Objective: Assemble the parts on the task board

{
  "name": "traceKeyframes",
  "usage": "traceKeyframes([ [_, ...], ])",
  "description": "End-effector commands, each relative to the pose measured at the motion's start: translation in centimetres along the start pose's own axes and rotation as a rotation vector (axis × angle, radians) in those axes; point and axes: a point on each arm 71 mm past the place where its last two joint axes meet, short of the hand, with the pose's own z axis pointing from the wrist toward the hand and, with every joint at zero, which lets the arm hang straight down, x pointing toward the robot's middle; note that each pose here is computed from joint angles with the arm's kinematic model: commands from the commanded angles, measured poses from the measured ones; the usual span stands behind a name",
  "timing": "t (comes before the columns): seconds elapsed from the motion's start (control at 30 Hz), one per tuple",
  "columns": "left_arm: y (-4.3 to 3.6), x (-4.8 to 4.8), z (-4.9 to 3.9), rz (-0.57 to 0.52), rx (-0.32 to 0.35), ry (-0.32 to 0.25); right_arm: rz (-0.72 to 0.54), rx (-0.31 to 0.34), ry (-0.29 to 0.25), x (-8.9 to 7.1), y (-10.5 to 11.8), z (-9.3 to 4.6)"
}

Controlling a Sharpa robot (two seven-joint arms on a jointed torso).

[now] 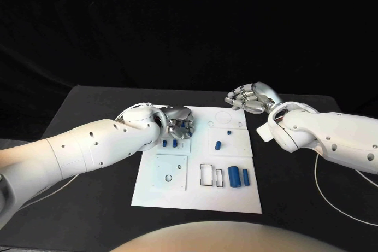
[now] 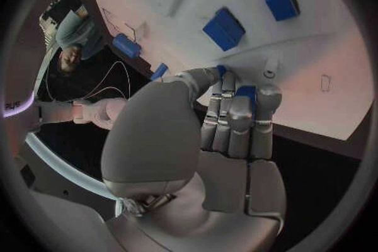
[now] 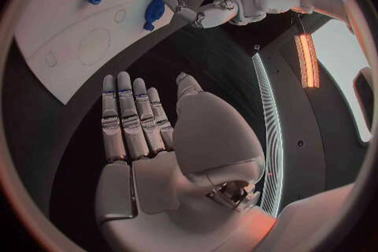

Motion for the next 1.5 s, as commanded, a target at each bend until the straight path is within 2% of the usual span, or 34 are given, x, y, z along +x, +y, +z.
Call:
traceKeyframes([
  [0.03,0.07,0.61,-0.29,-0.009,0.01,-0.001,-0.007,-0.009,0.014,0.2,0.0,0.0],
  [0.53,0.62,-0.92,-2.69,-0.046,0.027,-0.076,-0.013,0.0,0.003,-0.3,-0.4,0.1],
  [0.87,1.79,-1.81,-4.05,-0.064,0.005,-0.109,-0.015,0.002,0.0,-0.4,-0.5,0.1],
  [1.13,2.92,-2.0,-4.76,-0.072,-0.026,-0.104,-0.015,0.004,-0.001,-0.4,-0.6,0.0],
  [1.5,3.56,-1.82,-4.94,-0.074,-0.05,-0.072,-0.015,0.005,0.0,-0.4,-0.6,0.0],
])
